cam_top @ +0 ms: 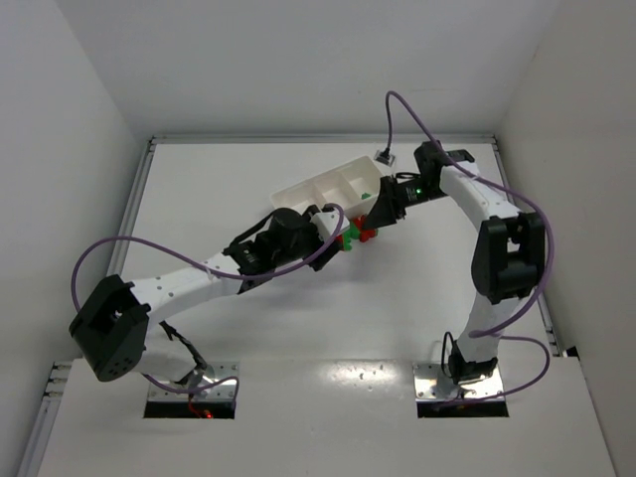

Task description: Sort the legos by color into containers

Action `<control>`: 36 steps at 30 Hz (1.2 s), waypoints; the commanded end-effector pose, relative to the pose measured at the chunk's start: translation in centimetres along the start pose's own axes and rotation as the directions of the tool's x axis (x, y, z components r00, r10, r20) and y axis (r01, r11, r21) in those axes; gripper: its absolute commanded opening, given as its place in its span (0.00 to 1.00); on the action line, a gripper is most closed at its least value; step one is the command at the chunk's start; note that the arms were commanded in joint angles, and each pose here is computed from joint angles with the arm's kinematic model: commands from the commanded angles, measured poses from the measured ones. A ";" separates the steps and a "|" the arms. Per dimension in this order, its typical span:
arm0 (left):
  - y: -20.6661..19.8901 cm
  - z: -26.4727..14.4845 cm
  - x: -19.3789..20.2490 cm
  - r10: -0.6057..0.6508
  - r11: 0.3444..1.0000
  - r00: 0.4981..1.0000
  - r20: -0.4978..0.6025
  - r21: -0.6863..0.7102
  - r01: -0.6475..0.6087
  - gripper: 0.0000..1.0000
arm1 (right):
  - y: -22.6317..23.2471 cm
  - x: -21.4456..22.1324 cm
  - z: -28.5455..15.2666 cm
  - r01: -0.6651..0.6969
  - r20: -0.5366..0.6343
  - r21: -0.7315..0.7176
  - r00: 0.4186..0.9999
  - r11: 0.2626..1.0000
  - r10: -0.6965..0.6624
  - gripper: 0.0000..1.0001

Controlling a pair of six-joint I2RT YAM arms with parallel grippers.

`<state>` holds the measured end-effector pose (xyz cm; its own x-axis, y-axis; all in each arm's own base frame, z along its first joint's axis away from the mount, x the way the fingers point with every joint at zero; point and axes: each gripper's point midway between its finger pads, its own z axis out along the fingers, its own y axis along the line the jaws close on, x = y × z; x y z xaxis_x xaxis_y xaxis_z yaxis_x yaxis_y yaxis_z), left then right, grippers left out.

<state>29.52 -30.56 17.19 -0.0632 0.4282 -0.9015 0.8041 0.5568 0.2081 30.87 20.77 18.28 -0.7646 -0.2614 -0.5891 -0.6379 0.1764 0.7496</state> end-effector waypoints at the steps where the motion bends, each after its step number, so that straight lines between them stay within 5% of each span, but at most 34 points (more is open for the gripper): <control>1: 0.8 -0.1 -4.0 0.018 1.000 0.993 0.117 -0.014 -0.017 0.00 | 0.6 0.4 0.3 0.002 0.001 -0.012 1.000 1.000 -0.002 0.68; 9: 0.8 0.6 -4.4 0.018 1.000 0.993 0.118 -0.005 -0.018 0.00 | -1.0 -0.9 1.4 0.013 0.068 0.156 0.997 0.988 -0.024 0.70; 26: -0.3 1.3 -4.9 0.035 0.999 0.992 0.125 0.020 -0.038 0.00 | 0.0 -1.2 2.8 0.036 0.023 0.080 0.999 0.996 -0.038 0.69; 31: -0.3 1.3 -4.9 0.035 0.999 0.992 0.125 0.020 -0.038 0.00 | 0.4 -0.5 3.2 0.033 -0.007 0.038 0.999 0.999 -0.033 0.57; 36: -0.3 1.3 -4.9 0.035 0.999 0.992 0.125 0.020 -0.038 0.00 | 0.4 0.1 3.6 0.045 -0.042 0.012 0.998 0.999 -0.044 0.24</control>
<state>29.80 -32.13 17.00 -0.0437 0.4432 -0.8954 0.8228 0.5243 0.2193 30.80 23.48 16.17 -0.7808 -0.2843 -0.5563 -0.6215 0.2628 0.7380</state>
